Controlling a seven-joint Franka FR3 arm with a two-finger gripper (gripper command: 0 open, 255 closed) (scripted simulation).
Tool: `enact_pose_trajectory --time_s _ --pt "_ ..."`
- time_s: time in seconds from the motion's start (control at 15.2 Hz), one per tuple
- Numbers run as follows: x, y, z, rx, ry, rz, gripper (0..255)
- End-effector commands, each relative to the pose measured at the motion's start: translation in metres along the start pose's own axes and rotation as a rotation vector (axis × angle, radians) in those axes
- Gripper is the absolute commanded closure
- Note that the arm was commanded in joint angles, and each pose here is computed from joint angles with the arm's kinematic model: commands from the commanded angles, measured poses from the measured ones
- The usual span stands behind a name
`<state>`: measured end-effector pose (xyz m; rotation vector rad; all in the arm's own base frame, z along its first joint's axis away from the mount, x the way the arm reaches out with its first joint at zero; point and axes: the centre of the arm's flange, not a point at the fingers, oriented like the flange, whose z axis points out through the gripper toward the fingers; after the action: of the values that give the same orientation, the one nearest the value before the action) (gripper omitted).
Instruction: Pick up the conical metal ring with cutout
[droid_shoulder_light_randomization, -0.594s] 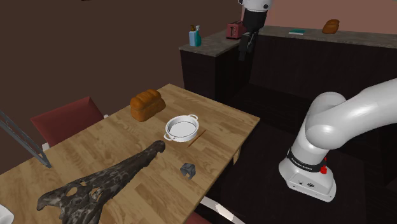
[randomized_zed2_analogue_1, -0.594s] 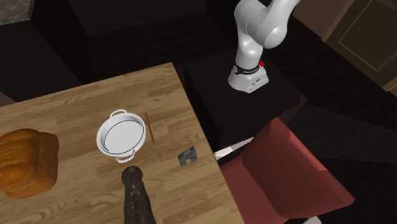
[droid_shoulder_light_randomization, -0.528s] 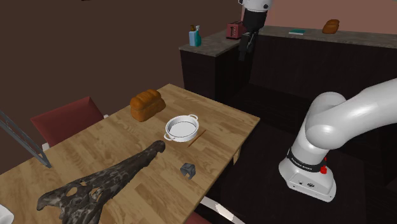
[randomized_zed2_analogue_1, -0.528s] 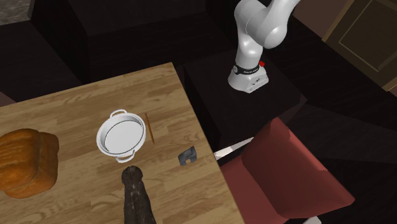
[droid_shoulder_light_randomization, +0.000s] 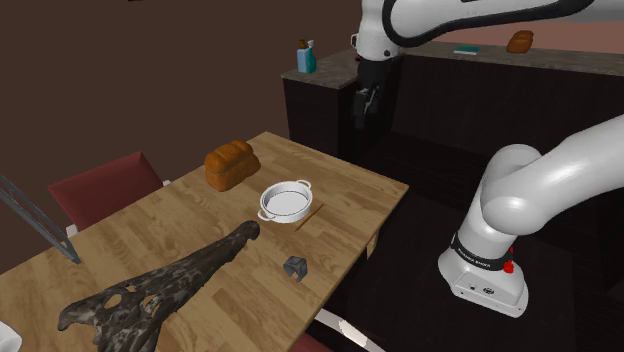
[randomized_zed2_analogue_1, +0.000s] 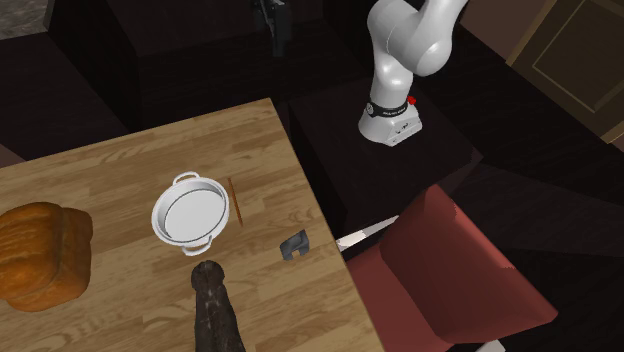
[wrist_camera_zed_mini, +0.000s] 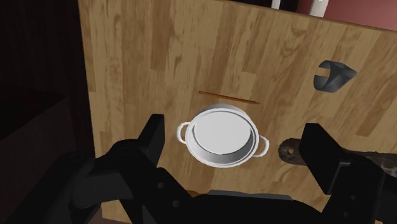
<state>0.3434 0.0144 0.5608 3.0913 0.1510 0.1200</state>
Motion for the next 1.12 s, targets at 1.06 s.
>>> enact_pose_trajectory --time_s 1.06 --pt "0.063 -0.133 0.188 0.040 -0.134 0.048 0"
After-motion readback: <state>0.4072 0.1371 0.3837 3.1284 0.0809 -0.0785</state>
